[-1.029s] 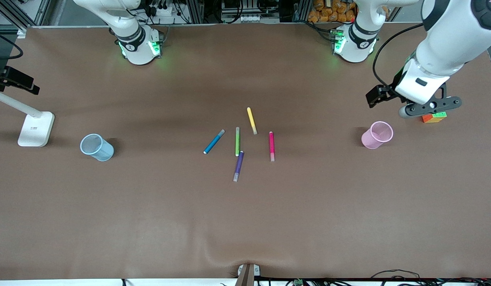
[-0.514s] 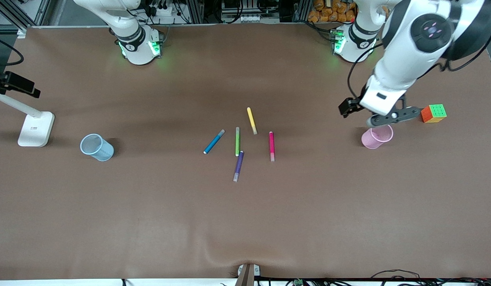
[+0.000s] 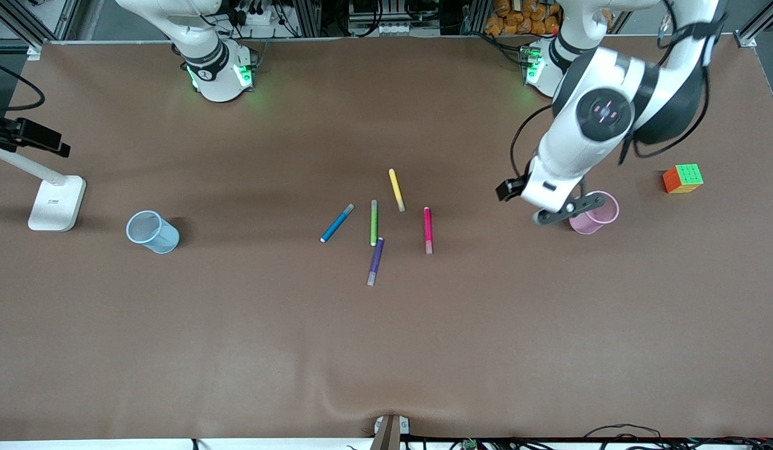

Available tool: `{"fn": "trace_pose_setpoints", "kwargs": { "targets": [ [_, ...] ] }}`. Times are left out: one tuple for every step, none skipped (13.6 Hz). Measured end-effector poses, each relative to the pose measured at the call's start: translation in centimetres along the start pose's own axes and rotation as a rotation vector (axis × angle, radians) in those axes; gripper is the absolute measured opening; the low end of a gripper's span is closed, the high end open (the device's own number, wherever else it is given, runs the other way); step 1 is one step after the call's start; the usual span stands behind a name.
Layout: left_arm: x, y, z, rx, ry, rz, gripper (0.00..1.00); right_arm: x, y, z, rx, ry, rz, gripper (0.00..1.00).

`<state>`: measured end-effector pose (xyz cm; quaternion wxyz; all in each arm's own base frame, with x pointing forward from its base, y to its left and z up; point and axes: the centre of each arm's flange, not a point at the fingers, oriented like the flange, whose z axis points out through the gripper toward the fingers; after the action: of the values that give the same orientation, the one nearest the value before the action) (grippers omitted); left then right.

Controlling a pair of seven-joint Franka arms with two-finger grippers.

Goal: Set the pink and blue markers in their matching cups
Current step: 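Move the left gripper toward the pink marker in the middle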

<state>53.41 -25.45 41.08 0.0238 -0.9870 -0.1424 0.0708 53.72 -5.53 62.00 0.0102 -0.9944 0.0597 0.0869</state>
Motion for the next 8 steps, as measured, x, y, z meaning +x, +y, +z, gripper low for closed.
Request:
{"fn": "trace_pose_setpoints", "kwargs": {
  "targets": [
    [0.6,0.9,0.6,-0.005,-0.011,0.001,1.00,0.2,0.0,0.5,-0.001,-0.015,0.000,1.00],
    [1.1,1.7,1.2,-0.010,-0.021,0.000,1.00,0.5,0.0,0.9,-0.002,-0.026,0.001,1.00],
    [1.5,2.7,1.7,-0.014,-0.030,0.003,1.00,0.7,0.0,1.2,-0.002,-0.033,0.001,1.00],
    [1.7,3.9,2.4,-0.018,-0.040,0.010,1.00,0.9,0.0,1.4,-0.002,-0.038,0.001,1.00],
    [1.7,5.0,3.1,-0.019,-0.050,0.019,1.00,1.0,0.0,1.5,-0.002,-0.041,0.001,1.00],
    [1.9,6.0,3.8,-0.020,-0.061,0.027,1.00,1.0,0.0,1.6,-0.002,-0.043,0.001,1.00],
    [2.1,6.7,4.6,-0.020,-0.072,0.032,1.00,1.0,0.0,1.7,-0.002,-0.044,0.000,1.00],
    [2.5,7.3,5.6,-0.019,-0.086,0.035,1.00,1.0,0.0,1.7,-0.002,-0.044,0.000,1.00]
  ]
}}
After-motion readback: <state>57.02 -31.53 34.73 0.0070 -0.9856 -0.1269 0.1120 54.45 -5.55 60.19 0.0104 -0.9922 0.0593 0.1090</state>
